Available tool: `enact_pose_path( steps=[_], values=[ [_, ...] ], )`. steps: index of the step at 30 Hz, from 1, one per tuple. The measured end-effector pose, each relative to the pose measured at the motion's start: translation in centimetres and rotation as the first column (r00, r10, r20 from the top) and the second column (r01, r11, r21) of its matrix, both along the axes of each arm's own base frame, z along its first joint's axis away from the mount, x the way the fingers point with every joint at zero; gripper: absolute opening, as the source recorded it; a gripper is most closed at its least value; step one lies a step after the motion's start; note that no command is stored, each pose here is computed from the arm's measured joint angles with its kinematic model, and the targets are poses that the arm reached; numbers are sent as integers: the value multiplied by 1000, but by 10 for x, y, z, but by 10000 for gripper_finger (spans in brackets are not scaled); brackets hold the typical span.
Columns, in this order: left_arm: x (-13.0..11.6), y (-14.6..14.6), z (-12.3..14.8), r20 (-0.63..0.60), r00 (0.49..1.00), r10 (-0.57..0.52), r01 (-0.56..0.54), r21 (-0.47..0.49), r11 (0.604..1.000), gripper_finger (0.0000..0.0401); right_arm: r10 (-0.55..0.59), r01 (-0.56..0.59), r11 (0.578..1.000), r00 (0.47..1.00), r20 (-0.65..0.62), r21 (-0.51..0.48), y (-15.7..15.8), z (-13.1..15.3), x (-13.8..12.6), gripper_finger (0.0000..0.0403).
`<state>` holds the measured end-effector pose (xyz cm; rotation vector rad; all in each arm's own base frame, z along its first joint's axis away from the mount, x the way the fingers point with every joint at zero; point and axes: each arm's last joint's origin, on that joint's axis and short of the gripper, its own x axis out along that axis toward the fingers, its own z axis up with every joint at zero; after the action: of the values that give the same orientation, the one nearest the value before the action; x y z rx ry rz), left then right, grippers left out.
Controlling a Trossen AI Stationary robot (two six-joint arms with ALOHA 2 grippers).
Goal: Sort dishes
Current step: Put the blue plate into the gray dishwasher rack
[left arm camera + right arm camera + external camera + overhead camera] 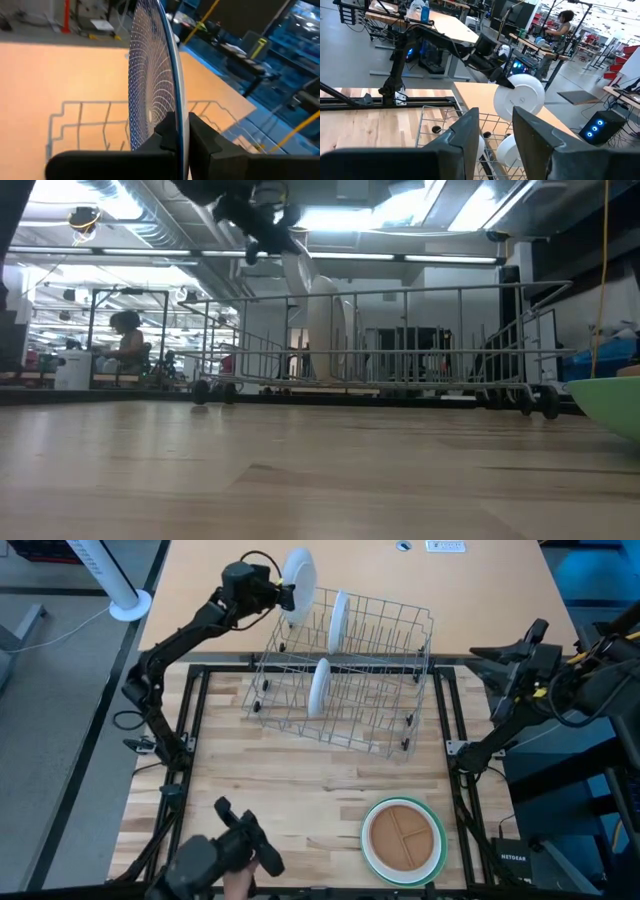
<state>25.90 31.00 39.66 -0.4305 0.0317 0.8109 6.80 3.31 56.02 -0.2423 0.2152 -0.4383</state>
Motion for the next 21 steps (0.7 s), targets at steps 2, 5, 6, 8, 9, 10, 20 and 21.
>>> enact_pose_path(
  steps=[2,5,6,8,9,10,20,21],
  values=[
    [3,6,-8,3,1000,-22,22,-29,999,7,0,0,1000,1000,-1,-2,1,0,1,124],
    [9,13,-21,-7,1000,-31,30,-57,998,7,-21,21,1000,1000,7,-10,0,0,1,124],
    [11,15,-26,-12,999,-33,32,-67,997,7,-33,33,999,999,12,-14,0,0,0,124],
    [15,19,-33,-22,999,-36,34,-81,996,7,-43,43,999,999,17,-17,-1,1,0,124],
    [17,20,-37,-28,999,-38,35,-87,996,7,-43,43,999,999,17,-17,-1,1,0,124],
    [18,21,-40,-31,999,-39,36,-92,995,7,-43,43,999,999,17,-17,-1,1,0,124],
    [30,37,-74,-71,997,-33,21,-162,987,7,-42,43,999,999,20,-13,-3,1,-2,124],
    [32,38,-78,-77,997,-32,19,-168,986,7,-42,42,999,999,20,-13,-3,1,-2,124]
  ],
)
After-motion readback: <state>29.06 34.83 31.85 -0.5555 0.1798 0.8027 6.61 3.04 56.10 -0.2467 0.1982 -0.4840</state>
